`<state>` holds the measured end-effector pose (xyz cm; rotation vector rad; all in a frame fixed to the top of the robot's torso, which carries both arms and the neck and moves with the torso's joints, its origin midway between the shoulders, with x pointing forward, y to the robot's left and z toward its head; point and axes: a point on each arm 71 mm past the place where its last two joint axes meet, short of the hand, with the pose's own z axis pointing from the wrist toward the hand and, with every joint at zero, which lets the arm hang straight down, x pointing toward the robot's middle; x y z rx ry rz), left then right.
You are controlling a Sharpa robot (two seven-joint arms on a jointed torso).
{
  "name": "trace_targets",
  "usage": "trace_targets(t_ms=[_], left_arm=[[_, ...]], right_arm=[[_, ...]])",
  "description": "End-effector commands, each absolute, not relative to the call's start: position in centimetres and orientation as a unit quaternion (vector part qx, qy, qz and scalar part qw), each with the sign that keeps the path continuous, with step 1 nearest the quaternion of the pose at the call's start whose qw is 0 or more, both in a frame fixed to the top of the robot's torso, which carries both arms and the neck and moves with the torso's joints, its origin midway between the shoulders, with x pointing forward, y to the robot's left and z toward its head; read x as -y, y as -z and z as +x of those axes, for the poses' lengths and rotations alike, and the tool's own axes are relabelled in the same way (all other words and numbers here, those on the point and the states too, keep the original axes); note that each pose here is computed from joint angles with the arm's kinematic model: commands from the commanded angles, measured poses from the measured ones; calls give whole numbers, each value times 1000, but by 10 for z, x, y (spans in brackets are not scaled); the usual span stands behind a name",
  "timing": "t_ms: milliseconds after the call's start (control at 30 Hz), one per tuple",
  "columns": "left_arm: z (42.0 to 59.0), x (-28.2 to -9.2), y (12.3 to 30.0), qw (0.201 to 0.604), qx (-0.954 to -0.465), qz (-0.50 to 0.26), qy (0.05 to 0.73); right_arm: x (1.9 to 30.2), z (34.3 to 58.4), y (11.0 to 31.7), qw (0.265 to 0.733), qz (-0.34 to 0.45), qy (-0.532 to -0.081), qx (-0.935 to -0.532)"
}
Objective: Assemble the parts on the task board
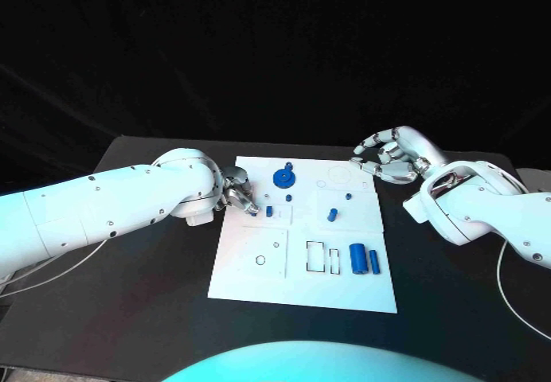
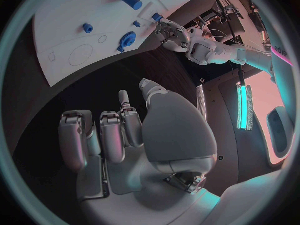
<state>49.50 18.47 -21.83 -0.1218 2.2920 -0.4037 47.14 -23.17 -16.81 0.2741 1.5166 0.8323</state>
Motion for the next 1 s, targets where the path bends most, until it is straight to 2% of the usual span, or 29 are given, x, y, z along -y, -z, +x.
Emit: trace_targets(t_ms=[33, 1000], left_arm=[[492, -181, 222, 379, -910, -39, 163], [500, -186, 225, 379, -912, -45, 152]], right_arm=[[231, 471, 168, 639, 115, -368, -666], [231, 471, 168, 639, 117, -369, -664]])
